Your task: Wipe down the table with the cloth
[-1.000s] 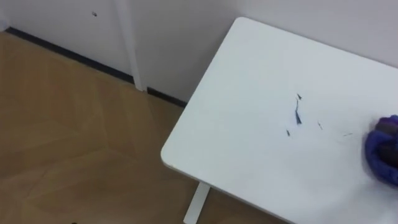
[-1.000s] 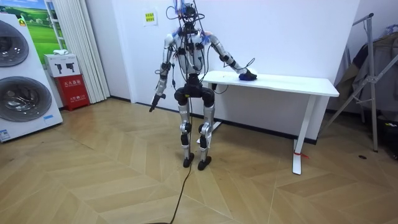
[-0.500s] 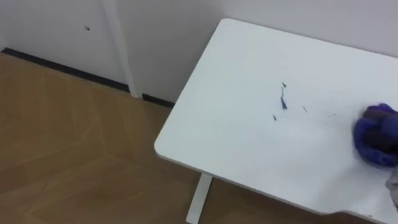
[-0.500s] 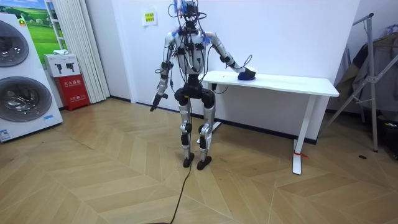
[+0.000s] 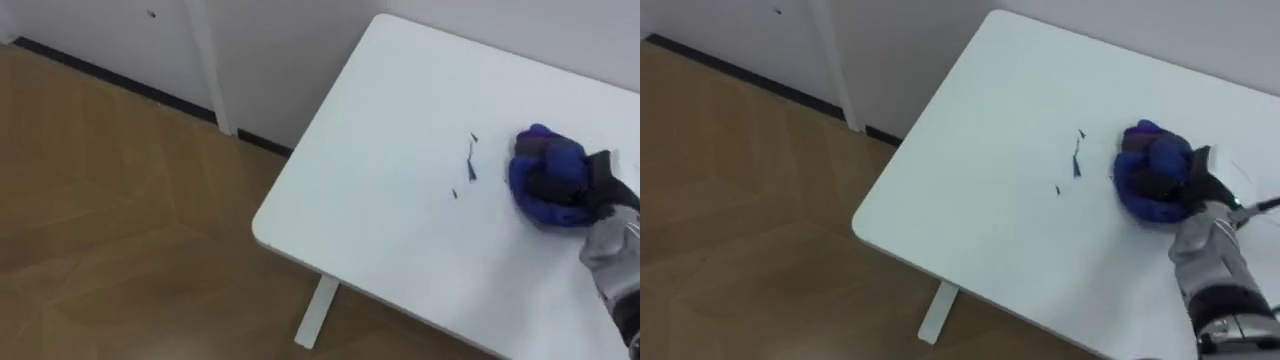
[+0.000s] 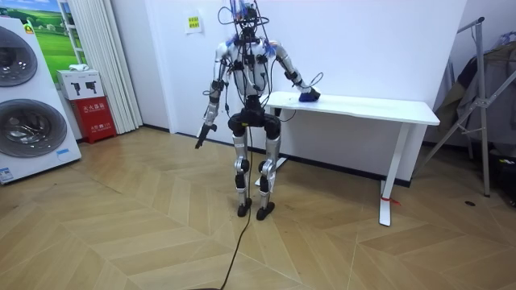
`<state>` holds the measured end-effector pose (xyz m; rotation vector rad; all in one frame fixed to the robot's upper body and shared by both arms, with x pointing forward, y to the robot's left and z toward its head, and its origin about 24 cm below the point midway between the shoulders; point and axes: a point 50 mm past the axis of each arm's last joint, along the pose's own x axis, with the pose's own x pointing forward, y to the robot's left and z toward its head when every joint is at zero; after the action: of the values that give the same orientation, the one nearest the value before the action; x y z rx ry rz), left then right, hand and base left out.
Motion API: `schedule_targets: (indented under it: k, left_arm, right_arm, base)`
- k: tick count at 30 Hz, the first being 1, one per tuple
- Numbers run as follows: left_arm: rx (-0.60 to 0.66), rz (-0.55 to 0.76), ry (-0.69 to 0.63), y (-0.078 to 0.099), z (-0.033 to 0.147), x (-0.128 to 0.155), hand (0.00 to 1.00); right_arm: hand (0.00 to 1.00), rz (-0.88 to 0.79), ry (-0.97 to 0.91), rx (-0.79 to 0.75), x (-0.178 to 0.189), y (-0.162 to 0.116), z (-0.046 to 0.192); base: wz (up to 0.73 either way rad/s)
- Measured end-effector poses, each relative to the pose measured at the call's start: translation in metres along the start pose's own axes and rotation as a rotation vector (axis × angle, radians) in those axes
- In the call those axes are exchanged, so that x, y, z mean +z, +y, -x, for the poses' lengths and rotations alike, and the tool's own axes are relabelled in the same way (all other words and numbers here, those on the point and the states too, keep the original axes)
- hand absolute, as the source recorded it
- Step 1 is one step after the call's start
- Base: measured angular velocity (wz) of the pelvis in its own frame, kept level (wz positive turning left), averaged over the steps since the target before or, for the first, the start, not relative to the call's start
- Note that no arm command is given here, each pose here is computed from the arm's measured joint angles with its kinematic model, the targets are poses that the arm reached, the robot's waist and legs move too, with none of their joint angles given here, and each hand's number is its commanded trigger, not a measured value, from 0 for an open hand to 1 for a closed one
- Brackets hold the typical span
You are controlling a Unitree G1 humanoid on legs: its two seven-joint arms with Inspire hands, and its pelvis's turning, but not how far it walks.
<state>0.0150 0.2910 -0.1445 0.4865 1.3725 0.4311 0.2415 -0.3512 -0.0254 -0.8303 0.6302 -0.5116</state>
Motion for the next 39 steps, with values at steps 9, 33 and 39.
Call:
schedule_targets:
  k: [9,33,39]
  left_arm:
    - [0.042,0.028,0.033,0.006,0.002,-0.015,0.00]
    - [-0.020,-0.039,0.108,-0.008,0.008,-0.044,0.00]
    - [0.044,-0.019,-0.079,0.008,-0.002,0.002,0.00]
  right_arm:
    - [1.00,-0.039,0.271,-0.053,-0.093,-0.010,0.028]
    - [1.00,0.060,-0.016,0.062,-0.030,0.039,0.029]
    - [1.00,0.045,0.093,0.011,-0.039,0.041,0.032]
  base:
    - [0.04]
    - [-0.03]
    - [-0.32]
